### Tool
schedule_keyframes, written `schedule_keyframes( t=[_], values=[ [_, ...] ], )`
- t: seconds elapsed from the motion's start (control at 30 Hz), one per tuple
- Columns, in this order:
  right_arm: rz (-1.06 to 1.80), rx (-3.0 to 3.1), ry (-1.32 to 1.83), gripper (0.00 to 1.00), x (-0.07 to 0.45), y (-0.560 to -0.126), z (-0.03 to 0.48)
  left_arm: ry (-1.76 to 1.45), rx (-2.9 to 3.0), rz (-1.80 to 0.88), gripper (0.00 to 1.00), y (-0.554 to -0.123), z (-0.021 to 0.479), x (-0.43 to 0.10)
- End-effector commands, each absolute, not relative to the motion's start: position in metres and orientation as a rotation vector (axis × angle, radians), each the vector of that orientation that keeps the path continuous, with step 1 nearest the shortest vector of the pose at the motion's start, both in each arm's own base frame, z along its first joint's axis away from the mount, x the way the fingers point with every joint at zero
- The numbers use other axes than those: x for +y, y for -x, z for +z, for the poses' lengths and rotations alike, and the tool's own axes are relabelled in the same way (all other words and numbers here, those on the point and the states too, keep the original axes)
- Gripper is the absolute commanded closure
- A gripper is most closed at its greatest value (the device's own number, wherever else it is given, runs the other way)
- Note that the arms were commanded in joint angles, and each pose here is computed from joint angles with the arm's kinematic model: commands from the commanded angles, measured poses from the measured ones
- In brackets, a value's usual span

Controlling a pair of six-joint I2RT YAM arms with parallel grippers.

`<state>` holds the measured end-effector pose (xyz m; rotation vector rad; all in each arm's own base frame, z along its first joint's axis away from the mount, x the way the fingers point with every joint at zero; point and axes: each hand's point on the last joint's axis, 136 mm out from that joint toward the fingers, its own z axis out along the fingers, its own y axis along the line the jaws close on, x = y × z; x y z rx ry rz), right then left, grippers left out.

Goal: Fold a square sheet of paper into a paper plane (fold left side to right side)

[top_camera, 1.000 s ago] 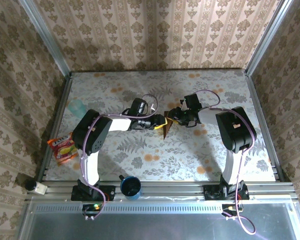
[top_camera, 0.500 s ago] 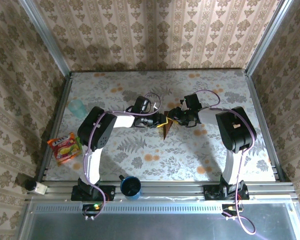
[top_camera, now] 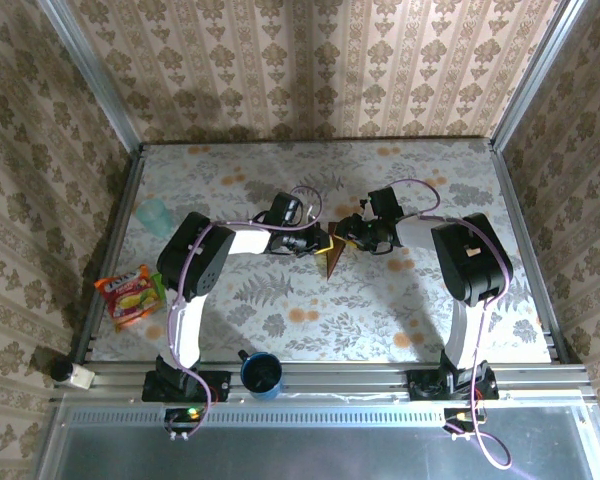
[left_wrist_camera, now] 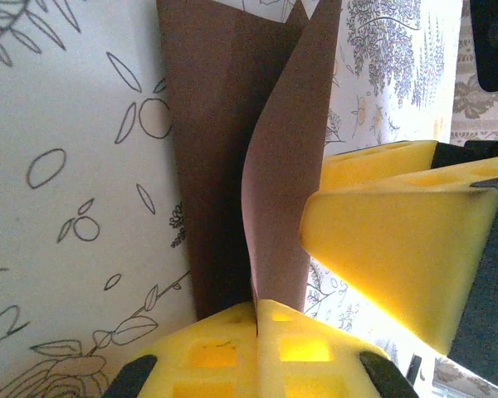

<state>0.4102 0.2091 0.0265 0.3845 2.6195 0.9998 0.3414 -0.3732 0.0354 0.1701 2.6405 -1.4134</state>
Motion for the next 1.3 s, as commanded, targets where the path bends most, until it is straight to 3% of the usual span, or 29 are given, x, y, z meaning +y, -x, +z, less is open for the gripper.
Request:
schedule_keyframes(
  t=[0.0, 0.77, 1.27],
  values=[
    [0.869, 2.754, -0.413, 0.58, 0.2, -0.388, -0.01, -0.191, 2.657, -1.377, 0.97, -0.343, 0.024, -0.376],
    [1.034, 2.627, -0.423, 0.6, 0.209, -0.4, 0.027, -0.161, 2.822, -1.075, 1.0, -0.326, -0.034, -0.34],
    [0.999, 2.645, -0.426, 0.6, 0.202, -0.393, 0.031, -0.163, 2.863, -1.003, 1.0, -0.325, -0.05, -0.335]
  ],
)
